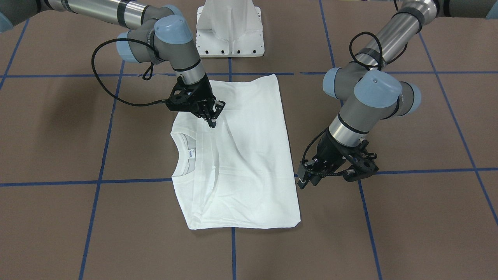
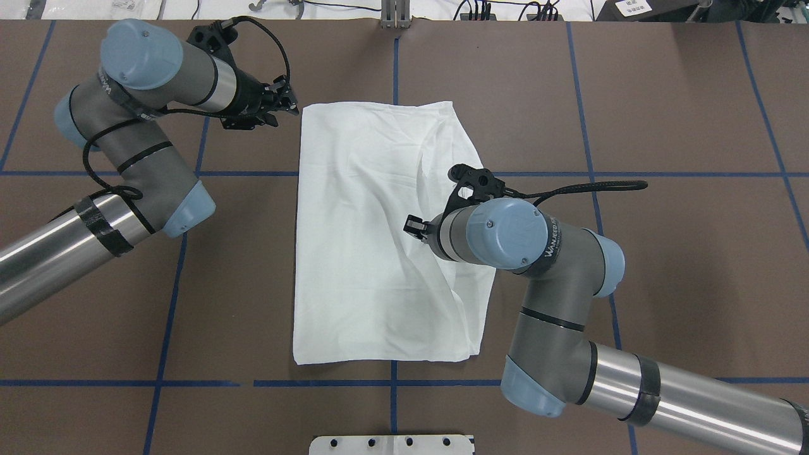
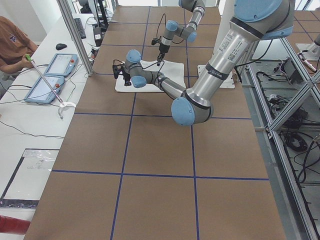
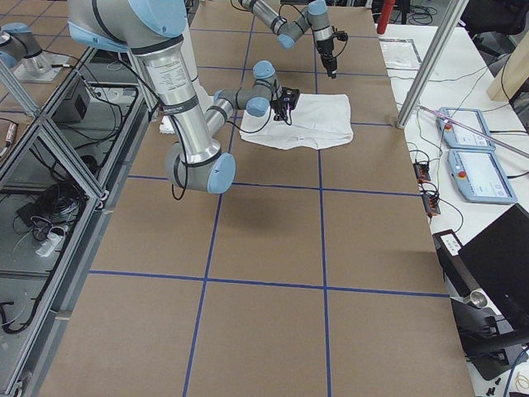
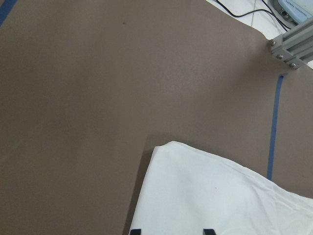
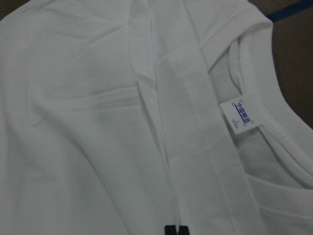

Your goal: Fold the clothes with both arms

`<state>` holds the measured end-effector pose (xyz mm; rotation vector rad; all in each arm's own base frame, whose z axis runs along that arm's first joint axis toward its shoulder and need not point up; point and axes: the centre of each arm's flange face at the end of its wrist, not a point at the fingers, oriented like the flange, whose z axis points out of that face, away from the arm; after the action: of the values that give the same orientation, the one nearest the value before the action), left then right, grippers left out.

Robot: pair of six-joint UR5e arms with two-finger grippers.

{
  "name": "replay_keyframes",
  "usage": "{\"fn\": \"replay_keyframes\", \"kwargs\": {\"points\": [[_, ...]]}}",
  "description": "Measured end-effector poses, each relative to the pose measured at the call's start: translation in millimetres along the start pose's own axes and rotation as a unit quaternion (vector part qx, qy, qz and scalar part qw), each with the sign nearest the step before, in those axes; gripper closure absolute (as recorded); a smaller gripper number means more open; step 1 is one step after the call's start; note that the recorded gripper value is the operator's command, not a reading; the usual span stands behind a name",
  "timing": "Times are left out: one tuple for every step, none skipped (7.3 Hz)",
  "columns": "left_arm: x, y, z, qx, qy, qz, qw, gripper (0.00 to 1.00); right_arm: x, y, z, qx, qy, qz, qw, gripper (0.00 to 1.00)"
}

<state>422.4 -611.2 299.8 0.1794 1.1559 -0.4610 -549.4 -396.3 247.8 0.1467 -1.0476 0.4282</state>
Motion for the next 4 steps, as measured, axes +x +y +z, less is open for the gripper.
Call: {"fn": "replay_keyframes", "kwargs": {"points": [[0.6,0.0,-0.3,0.0,0.0,0.0,1.0,0.46,10.9,-1.1,-8.7,-0.003,0.0,0.001,1.0,1.0],[1.0,0.1,-0.6,0.001,0.001,0.0,1.0,0.46,23.2,-1.1,-11.3,-0.004,0.005,0.002,1.0,1.0],[0.8,0.1,-0.6,0.001,0.001,0.0,1.0,0.46,30.9,-2.4,-10.1,-0.002,0.01,0.003,0.9999,0.7],[0.5,0.0,-0.6,0.001,0.001,0.0,1.0,0.46,34.2,-6.7,-9.8,0.001,0.012,0.006,0.9999,0.01]]}}
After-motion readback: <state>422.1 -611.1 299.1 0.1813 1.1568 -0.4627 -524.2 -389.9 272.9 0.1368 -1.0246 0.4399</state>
